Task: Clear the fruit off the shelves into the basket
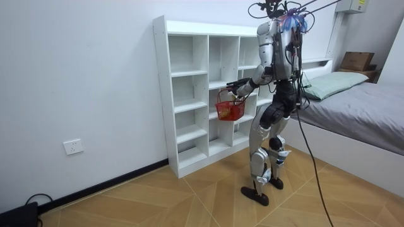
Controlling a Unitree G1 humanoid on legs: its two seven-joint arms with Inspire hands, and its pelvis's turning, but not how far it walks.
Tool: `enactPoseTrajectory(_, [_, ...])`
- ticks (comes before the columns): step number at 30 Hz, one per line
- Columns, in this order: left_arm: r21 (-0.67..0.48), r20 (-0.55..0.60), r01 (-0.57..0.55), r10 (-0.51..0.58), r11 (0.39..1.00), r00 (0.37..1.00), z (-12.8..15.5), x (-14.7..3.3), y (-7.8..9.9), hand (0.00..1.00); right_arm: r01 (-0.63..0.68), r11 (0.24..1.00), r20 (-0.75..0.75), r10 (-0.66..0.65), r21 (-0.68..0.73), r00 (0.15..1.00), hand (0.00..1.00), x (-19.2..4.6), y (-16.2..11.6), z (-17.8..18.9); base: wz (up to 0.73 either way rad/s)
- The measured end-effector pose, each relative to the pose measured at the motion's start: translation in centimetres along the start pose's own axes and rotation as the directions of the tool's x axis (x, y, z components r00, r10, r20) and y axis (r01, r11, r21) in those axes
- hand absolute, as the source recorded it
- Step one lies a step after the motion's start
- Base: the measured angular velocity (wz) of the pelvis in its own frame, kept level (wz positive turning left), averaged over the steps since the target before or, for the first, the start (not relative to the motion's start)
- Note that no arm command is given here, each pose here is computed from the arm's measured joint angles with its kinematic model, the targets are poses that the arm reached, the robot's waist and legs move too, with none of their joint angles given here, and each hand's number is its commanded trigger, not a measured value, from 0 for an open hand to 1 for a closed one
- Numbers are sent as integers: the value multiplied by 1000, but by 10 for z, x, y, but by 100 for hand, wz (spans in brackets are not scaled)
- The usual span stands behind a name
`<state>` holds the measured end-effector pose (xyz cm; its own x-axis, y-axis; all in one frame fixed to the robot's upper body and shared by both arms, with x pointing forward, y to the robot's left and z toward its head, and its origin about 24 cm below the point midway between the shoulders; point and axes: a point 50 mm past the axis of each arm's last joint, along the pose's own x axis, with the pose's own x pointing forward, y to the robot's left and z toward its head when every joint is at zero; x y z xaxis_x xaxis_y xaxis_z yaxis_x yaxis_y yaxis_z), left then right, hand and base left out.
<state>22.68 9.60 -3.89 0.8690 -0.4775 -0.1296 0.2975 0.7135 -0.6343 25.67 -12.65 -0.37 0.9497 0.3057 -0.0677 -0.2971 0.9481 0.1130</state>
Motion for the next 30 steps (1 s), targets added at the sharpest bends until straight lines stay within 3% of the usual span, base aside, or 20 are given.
enactPoseTrajectory(18, [32,-16,-11,12,999,1000,1,-3,4,100,0,1000,-19,0,-9,1000,0,-5,-4,-4,0])
enactPoseTrajectory(24, [117,-52,-27,33,993,998,0,-11,13,100,-12,1000,-29,12,-6,1000,0,-9,-4,-8,0])
enactPoseTrajectory(30, [157,-89,-62,76,986,993,-7,-26,23,100,0,1000,-124,0,6,992,0,-33,-6,-31,-3])
